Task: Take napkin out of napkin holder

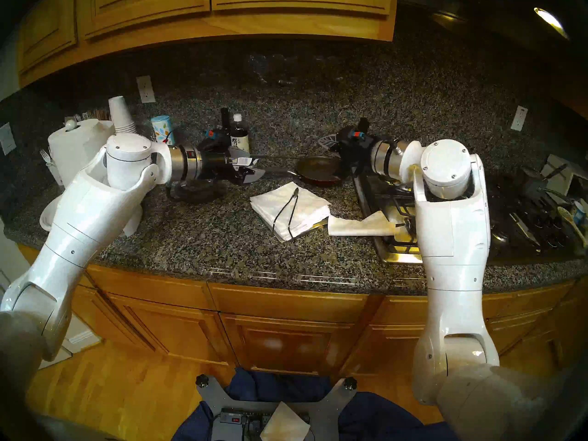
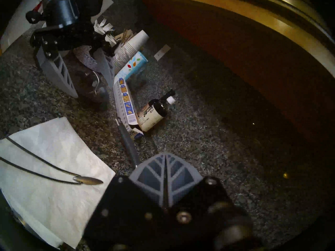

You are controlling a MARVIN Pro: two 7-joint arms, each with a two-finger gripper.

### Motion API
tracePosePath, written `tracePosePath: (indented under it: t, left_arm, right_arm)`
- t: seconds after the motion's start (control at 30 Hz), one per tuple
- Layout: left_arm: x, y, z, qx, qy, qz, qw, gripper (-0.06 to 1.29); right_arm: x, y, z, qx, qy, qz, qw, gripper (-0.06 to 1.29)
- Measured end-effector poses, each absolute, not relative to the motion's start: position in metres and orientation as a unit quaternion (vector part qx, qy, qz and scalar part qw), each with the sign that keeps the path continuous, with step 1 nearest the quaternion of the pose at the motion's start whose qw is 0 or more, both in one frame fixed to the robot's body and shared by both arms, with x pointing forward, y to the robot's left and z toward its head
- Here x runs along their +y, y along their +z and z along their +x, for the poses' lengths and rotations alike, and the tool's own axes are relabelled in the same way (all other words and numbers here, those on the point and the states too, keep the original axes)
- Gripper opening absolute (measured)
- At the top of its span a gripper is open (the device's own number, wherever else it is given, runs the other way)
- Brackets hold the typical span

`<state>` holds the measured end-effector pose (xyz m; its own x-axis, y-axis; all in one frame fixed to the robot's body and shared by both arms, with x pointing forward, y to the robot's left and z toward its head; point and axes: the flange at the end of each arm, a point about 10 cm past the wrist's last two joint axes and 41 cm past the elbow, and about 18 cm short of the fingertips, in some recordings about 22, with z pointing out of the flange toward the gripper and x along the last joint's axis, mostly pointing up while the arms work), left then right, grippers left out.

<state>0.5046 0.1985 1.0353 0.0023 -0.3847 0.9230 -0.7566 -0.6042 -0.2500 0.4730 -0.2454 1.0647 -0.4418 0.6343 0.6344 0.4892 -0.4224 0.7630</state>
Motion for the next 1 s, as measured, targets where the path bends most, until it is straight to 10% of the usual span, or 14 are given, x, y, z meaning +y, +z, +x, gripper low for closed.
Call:
tracePosePath:
  t: [0.27, 0.4, 1.0]
  left_arm:
    - [0.209, 1.039, 0.507, -0.390, 0.599, 0.688, 0.127, 1.21]
    - [0.211, 1.040, 0.506, -0.380, 0.611, 0.685, 0.114, 1.21]
    - [0.209, 1.036, 0.500, -0.350, 0.637, 0.679, 0.103, 1.21]
  right_arm:
    - [-0.264, 1.068, 0.444, 0.527, 0.665, 0.526, 0.056, -0.03]
    - [-0.268, 1.068, 0.431, 0.524, 0.665, 0.530, 0.054, 0.78]
    - [-0.262, 1.070, 0.389, 0.489, 0.664, 0.561, 0.071, 0.79]
